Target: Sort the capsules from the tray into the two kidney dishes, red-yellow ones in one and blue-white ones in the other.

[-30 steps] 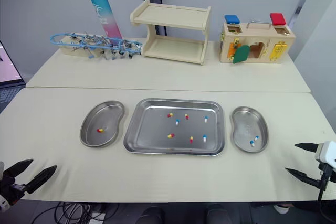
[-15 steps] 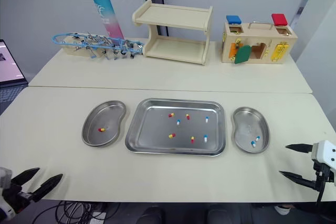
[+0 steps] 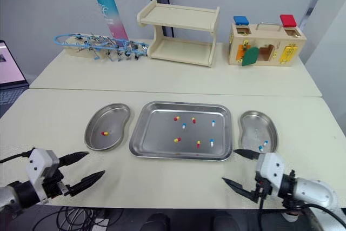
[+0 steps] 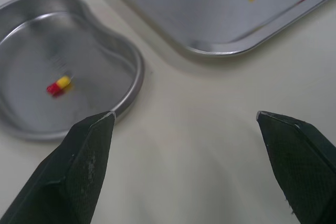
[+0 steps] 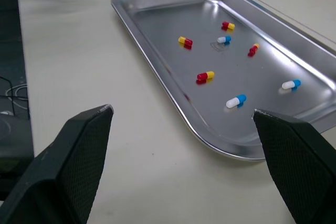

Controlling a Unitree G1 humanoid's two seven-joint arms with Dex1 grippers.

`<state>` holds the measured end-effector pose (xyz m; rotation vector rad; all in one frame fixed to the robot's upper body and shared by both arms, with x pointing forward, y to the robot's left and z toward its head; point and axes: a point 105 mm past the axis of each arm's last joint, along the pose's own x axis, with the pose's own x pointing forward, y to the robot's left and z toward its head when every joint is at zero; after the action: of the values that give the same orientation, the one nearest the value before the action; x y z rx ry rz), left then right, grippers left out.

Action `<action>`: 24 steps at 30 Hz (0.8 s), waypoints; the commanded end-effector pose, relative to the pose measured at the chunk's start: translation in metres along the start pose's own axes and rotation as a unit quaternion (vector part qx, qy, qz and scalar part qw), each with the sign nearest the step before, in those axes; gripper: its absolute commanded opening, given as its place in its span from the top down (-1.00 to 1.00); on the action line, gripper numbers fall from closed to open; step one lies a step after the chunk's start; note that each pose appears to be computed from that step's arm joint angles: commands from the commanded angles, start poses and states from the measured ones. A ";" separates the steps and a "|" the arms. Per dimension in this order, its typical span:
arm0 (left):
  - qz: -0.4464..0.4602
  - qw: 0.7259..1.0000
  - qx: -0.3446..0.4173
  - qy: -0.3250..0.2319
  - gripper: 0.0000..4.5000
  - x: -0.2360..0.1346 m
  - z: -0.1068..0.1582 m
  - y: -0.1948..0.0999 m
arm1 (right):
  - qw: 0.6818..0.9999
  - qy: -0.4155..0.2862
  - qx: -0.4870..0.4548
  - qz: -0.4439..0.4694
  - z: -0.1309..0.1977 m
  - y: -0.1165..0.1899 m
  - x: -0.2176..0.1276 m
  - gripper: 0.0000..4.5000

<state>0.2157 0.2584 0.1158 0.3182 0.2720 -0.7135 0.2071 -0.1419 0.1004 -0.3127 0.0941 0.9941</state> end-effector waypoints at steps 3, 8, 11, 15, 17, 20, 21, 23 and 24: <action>-0.082 0.995 0.052 -0.029 -0.99 0.033 0.039 -0.016 | 1.000 0.000 -0.029 -0.003 0.002 0.004 0.010 -1.00; -0.142 0.985 0.090 -0.033 -0.99 0.064 0.065 -0.018 | 0.999 -0.002 -0.036 0.002 0.000 0.007 0.016 -1.00; -0.160 0.982 0.093 -0.032 -0.71 0.085 0.076 -0.018 | 0.999 -0.008 -0.037 0.002 0.001 0.009 0.019 -1.00; -0.188 0.976 0.105 -0.008 -0.30 0.110 0.074 -0.026 | 0.999 -0.015 -0.032 0.004 0.004 0.013 0.023 -1.00; -0.194 0.975 0.108 0.000 -0.30 0.125 0.073 -0.029 | 0.999 -0.017 -0.031 0.002 0.005 0.013 0.024 -1.00; -0.203 0.972 0.117 0.015 -0.30 0.142 0.071 -0.033 | 0.999 -0.022 -0.025 -0.007 0.008 0.012 0.026 -1.00; -0.204 0.972 0.118 0.015 -0.30 0.149 0.073 -0.034 | 0.999 -0.024 -0.022 -0.012 0.009 0.011 0.027 -1.00; -0.205 0.971 0.118 0.021 -0.30 0.161 0.073 -0.035 | 0.999 -0.025 -0.017 -0.013 0.009 0.013 0.027 -1.00; -0.208 0.970 0.120 0.027 -0.30 0.165 0.072 -0.036 | 0.999 -0.025 -0.017 -0.011 0.009 0.015 0.028 -1.00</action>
<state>0.3163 0.1115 0.1168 0.4868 0.3119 -1.1601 0.2130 -0.1154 0.0904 -0.3208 0.0698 0.9713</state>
